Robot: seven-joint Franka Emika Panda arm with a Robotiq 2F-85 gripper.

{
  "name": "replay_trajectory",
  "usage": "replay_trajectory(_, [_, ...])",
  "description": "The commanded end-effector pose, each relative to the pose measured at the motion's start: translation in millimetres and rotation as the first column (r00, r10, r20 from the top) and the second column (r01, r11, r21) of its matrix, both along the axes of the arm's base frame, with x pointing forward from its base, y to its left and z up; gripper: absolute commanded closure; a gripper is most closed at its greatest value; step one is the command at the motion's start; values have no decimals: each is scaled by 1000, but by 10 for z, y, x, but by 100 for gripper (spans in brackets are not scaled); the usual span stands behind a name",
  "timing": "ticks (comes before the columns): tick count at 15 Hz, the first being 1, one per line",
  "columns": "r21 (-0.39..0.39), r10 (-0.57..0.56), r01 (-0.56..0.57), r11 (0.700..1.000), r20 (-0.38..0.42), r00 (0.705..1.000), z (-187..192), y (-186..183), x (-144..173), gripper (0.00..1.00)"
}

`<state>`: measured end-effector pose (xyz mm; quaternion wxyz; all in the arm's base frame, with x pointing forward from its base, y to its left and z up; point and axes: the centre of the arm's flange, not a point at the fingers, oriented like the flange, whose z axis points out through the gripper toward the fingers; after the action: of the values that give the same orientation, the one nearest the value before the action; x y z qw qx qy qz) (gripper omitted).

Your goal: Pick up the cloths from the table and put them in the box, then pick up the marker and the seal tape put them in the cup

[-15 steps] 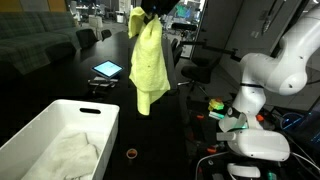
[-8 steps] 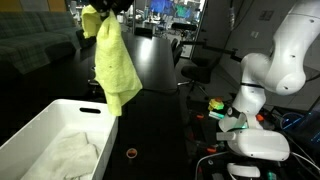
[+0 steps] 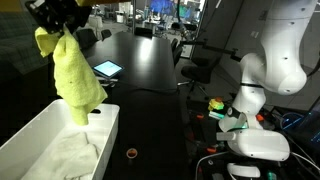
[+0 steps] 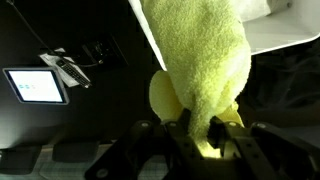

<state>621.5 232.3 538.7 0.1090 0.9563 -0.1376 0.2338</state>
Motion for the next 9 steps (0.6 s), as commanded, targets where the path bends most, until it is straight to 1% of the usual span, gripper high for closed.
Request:
replay_trajectory(1, [-11,60,-60,998,-36,998,-239,129,464,97])
replay_trajectory(5, [-25,90,-93,995,-87,992,-741,179,702,97])
replay_trajectory(9, [-27,89,-93,995,-118,989,-1093,173,845,97])
